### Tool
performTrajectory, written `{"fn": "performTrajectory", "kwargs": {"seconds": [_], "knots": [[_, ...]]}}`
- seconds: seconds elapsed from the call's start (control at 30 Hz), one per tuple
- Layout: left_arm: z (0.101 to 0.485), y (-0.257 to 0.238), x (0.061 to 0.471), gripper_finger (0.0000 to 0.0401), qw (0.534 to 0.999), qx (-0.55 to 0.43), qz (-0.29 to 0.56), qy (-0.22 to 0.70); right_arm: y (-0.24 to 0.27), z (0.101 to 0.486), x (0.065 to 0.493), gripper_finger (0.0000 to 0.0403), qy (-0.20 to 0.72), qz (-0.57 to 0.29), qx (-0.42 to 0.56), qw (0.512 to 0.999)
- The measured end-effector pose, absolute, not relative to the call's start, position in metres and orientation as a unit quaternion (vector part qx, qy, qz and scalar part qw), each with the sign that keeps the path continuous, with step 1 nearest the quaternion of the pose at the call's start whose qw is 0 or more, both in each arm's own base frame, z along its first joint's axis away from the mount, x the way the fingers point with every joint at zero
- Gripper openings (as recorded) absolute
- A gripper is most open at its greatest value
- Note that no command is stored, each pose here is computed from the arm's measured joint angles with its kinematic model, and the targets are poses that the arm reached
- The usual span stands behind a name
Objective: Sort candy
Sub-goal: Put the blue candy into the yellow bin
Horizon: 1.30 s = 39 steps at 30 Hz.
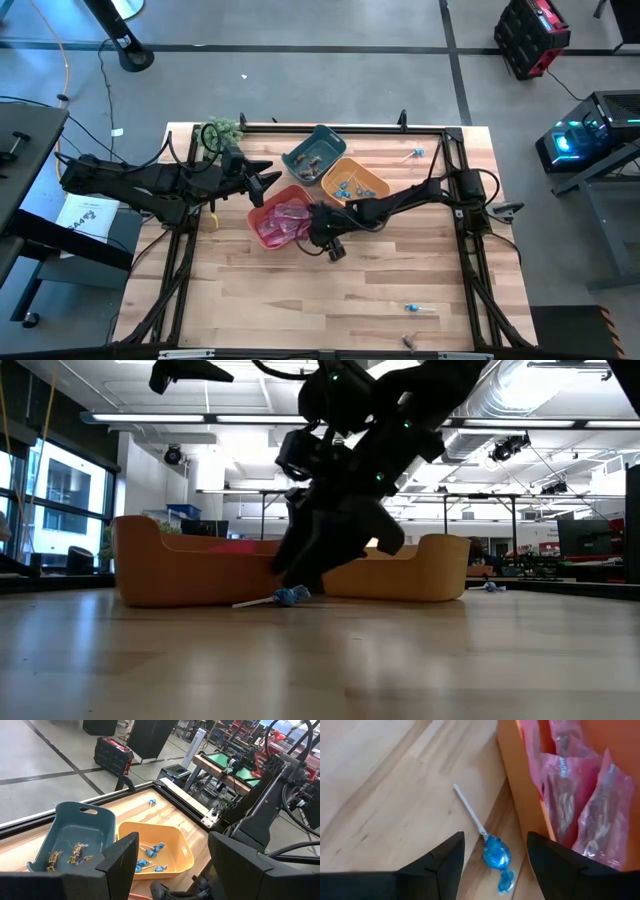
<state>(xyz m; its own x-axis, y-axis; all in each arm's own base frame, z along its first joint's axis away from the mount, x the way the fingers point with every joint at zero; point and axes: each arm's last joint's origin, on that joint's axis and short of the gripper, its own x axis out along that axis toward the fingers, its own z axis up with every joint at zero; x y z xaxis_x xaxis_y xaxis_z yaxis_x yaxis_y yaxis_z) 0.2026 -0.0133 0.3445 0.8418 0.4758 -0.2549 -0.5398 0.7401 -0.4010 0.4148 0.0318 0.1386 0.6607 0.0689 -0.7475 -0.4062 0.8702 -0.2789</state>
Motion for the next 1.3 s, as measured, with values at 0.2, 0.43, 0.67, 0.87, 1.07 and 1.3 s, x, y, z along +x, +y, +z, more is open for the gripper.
{"fn": "performTrajectory", "kwargs": {"seconds": [0.2, 0.43, 0.67, 0.87, 1.07, 1.3], "knots": [[0.345, -0.013, 0.203, 0.0234, 0.930, -0.235, 0.273, 0.068, 0.029, 0.117, 0.418, 0.0201, 0.404, 0.153, -0.200, 0.879], [0.344, -0.013, 0.203, 0.0234, 0.930, -0.236, 0.273, 0.068, 0.030, 0.109, 0.418, 0.0134, 0.423, 0.148, -0.158, 0.880], [0.344, -0.013, 0.202, 0.0234, 0.930, -0.235, 0.274, 0.069, 0.025, 0.138, 0.397, 0.0038, 0.470, 0.159, -0.102, 0.862], [0.344, -0.013, 0.202, 0.0234, 0.931, -0.231, 0.275, 0.071, 0.008, 0.208, 0.367, 0.0061, 0.463, 0.134, -0.113, 0.869], [0.344, -0.013, 0.202, 0.0234, 0.931, -0.230, 0.275, 0.072, -0.030, 0.264, 0.329, 0.0047, 0.458, 0.020, -0.100, 0.883], [0.344, -0.013, 0.202, 0.0234, 0.931, -0.230, 0.275, 0.072, -0.071, 0.253, 0.299, 0.0125, 0.519, -0.119, -0.035, 0.845]]}}
